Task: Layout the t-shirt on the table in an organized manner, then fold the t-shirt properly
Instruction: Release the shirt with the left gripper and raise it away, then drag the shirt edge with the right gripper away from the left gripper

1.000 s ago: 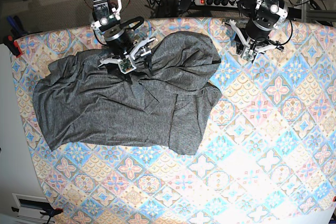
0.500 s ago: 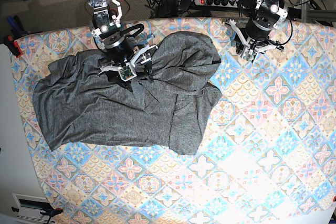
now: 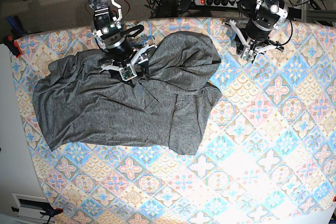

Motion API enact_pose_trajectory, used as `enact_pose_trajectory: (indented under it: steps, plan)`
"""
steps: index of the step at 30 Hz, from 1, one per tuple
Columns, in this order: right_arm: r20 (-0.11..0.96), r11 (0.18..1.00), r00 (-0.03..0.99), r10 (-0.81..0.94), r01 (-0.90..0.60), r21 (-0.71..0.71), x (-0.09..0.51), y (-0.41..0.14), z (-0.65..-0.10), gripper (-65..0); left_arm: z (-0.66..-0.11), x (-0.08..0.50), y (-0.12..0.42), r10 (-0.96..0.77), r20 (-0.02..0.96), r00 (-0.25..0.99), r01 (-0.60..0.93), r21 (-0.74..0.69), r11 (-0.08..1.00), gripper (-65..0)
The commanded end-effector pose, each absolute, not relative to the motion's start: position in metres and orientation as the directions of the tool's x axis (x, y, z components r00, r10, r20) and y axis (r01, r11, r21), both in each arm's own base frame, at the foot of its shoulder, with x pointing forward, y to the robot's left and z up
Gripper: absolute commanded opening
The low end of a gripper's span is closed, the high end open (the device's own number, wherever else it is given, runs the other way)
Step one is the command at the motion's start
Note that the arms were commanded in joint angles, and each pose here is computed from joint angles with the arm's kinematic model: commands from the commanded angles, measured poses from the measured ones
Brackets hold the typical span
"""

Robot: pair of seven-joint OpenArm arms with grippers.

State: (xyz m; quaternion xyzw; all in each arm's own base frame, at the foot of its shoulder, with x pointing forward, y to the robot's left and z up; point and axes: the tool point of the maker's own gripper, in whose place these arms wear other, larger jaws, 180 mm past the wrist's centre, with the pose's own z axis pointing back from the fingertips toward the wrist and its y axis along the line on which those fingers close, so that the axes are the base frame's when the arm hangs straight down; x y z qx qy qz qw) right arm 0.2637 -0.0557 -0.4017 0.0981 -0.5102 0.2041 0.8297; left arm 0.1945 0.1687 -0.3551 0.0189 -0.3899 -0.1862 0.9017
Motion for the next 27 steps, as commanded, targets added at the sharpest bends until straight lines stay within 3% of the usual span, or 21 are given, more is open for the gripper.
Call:
enact_pose_trajectory:
  steps: [1,5,11,20,27]
  plan:
    - [0.908,0.900,0.354,0.222,-0.433,-0.051,0.271,-0.056,-0.389,-40.9,-0.346,0.199,0.168,-0.348,0.719,0.602,0.315,0.187,0.931,-53.3]
    - [0.906,0.898,0.352,0.235,-0.436,-0.063,0.272,-0.060,-0.390,-47.8,-0.346,0.199,0.167,-0.347,0.720,0.601,0.315,0.186,0.931,-53.3]
    - [0.905,0.896,0.340,0.254,-0.435,-0.088,0.273,-0.069,-0.386,-65.0,-0.348,0.198,0.163,-0.326,0.725,0.607,0.303,0.168,0.938,-53.3]
    - [0.926,0.930,0.278,0.255,-0.334,-0.156,0.289,-0.109,-0.353,-65.0,-0.348,0.198,0.162,-0.326,0.725,0.606,0.304,0.168,0.938,-53.3]
    - [0.939,0.955,0.204,0.278,-0.167,-0.247,0.301,-0.172,-0.307,-65.0,-0.348,0.198,0.162,-0.326,0.725,0.606,0.304,0.168,0.938,-53.3]
